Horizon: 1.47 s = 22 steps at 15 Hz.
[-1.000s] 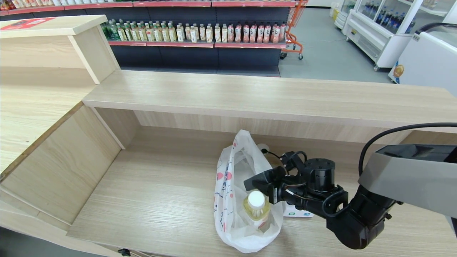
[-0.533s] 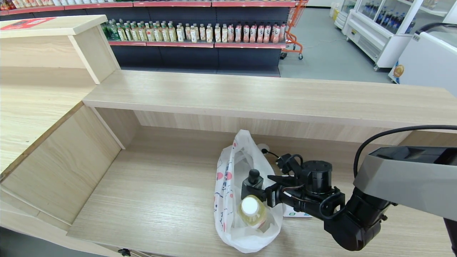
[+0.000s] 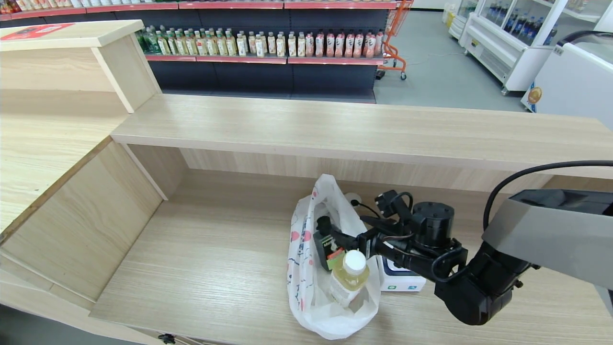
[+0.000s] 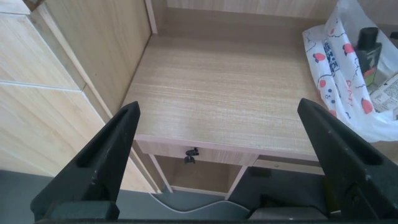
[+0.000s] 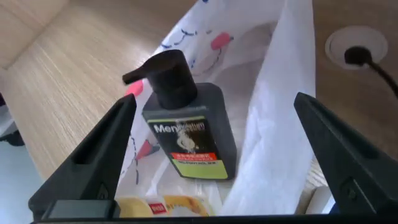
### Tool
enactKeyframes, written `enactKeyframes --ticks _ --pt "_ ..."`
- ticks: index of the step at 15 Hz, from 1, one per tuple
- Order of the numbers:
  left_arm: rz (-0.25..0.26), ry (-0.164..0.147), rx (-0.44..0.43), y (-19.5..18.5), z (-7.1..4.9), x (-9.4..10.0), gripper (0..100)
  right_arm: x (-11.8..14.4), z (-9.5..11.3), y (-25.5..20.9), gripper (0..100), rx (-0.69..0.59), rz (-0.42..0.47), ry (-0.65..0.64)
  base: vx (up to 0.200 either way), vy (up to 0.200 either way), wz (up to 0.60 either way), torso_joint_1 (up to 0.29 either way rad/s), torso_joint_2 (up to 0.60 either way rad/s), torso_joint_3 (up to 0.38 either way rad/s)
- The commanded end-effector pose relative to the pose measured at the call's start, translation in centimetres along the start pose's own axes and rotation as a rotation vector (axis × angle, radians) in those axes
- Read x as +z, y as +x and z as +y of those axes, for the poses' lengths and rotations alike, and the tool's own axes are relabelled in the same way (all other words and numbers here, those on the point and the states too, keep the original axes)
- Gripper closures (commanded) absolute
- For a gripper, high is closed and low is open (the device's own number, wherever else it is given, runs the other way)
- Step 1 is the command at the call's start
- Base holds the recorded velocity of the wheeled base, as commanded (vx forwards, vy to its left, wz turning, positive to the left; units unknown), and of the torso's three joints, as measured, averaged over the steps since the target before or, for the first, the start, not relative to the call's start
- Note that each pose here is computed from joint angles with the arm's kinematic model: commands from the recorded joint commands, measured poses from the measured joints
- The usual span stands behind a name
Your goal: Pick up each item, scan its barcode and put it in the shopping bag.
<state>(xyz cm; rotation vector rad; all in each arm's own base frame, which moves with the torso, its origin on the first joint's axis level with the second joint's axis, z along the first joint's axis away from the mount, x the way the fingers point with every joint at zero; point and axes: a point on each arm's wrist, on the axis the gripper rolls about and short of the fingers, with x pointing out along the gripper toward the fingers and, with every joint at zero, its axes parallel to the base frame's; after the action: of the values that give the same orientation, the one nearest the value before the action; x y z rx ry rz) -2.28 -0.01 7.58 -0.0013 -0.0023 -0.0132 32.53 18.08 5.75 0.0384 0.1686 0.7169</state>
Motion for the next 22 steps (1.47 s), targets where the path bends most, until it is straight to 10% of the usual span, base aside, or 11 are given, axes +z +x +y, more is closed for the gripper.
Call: enactKeyframes --ticks 1,11,22 --pt "-0.001 0.000 0.001 0.0 0.0 0.0 0 3.7 0.4 -1.5 0 0.003 -0.092 -0.025 0.000 0.000 0.00 0.000 0.00 0.000" --pt "-0.001 0.000 0.001 0.0 0.0 0.0 0 11.6 3.1 -13.8 0 -0.041 -0.211 -0.084 0.000 0.000 0.00 0.000 0.00 0.000" --pt "-0.001 0.000 0.001 0.0 0.0 0.0 0 0.1 6.6 -34.0 0 -0.495 0.023 -0.115 0.000 0.000 0.00 0.000 0.00 0.000"
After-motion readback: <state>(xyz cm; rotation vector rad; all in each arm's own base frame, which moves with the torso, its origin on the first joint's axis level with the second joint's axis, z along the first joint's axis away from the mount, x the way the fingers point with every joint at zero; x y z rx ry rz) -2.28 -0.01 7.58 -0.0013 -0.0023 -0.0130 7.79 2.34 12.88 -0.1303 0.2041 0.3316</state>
